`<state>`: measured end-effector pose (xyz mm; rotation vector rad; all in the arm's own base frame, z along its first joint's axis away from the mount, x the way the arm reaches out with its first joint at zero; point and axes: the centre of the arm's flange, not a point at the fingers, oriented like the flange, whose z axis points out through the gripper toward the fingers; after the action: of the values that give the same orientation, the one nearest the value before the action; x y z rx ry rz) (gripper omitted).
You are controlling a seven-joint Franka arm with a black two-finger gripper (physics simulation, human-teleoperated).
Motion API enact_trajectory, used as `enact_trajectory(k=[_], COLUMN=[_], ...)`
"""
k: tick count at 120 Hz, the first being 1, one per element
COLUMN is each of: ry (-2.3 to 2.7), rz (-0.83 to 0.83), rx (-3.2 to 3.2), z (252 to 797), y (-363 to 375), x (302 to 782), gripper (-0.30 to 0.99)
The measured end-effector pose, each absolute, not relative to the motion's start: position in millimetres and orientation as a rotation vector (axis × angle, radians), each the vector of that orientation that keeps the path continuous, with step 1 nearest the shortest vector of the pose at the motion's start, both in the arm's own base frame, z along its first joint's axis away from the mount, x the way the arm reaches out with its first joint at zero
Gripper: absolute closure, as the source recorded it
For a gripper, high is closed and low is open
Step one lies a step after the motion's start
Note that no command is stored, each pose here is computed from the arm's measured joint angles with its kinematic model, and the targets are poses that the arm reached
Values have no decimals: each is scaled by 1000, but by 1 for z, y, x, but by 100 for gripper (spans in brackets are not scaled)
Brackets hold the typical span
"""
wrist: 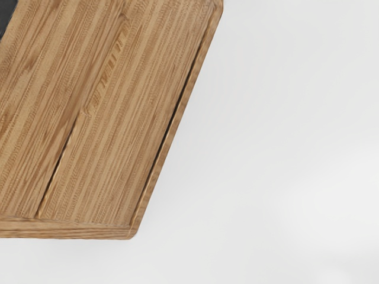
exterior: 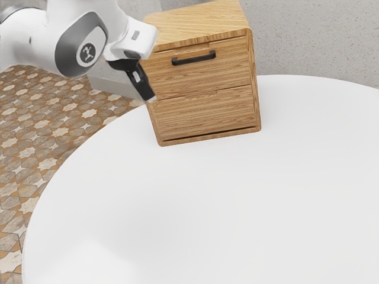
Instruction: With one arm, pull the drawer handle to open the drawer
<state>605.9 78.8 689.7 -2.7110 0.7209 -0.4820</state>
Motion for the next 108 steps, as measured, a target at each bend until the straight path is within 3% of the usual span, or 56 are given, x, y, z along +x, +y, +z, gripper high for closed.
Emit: enact_trajectory(k=[23,44,80,108], ry=[962,1096,1166,1240], rz=[-672,-711,-624,-571], rx=[-2365,-2233,-2121,-2101], z=[703,689,697,660], y=[57,47,67,66], x=[636,657,685,721], gripper=[0,0,0,0])
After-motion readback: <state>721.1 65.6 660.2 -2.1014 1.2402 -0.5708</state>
